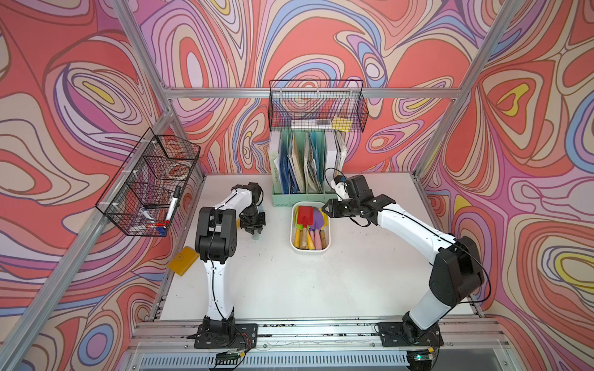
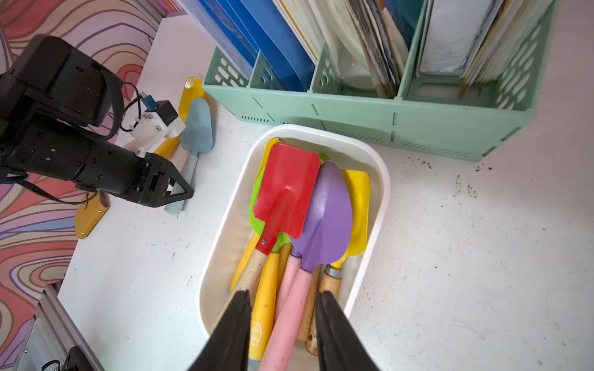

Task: Put the shovel into the storage box
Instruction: Pick up the shovel from the center of the board.

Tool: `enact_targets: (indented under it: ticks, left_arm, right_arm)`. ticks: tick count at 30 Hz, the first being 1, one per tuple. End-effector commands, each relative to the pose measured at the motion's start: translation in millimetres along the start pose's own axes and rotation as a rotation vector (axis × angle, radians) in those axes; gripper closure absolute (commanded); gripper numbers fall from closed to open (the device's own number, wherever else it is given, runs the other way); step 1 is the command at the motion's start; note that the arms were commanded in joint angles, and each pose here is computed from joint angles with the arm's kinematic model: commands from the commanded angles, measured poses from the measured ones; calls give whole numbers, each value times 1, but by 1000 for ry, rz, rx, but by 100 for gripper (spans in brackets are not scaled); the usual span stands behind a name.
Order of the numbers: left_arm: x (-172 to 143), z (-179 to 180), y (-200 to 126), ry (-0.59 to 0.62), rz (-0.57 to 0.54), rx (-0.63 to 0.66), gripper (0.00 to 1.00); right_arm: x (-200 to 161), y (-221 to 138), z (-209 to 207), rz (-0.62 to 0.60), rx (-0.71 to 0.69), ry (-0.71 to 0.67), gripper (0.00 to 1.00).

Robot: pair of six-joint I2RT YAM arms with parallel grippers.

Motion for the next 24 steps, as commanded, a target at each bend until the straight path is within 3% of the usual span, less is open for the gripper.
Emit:
enact_targets:
  ticks: [1, 14, 24]
  left_arm:
    - [-2, 0, 0, 6, 10, -10, 79]
    - [-20, -30, -50, 126, -74, -111, 87]
    - [-57, -41, -103, 175, -146, -132, 87]
  right_arm:
    - [0, -8, 0, -15, -11, -6, 65]
    - [2, -8, 2, -22, 10, -4, 65]
    - [9, -1, 14, -27, 136, 24, 65]
Point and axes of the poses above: each gripper's point midway between its finger pads, its own y axis out along the fingers, its own z axis along the line the jaws close on, x = y × z, the point moved 8 cm from there along -y, back along the fingers, and after that the axes turned 5 degrees about -y, right-handed, at the moved point
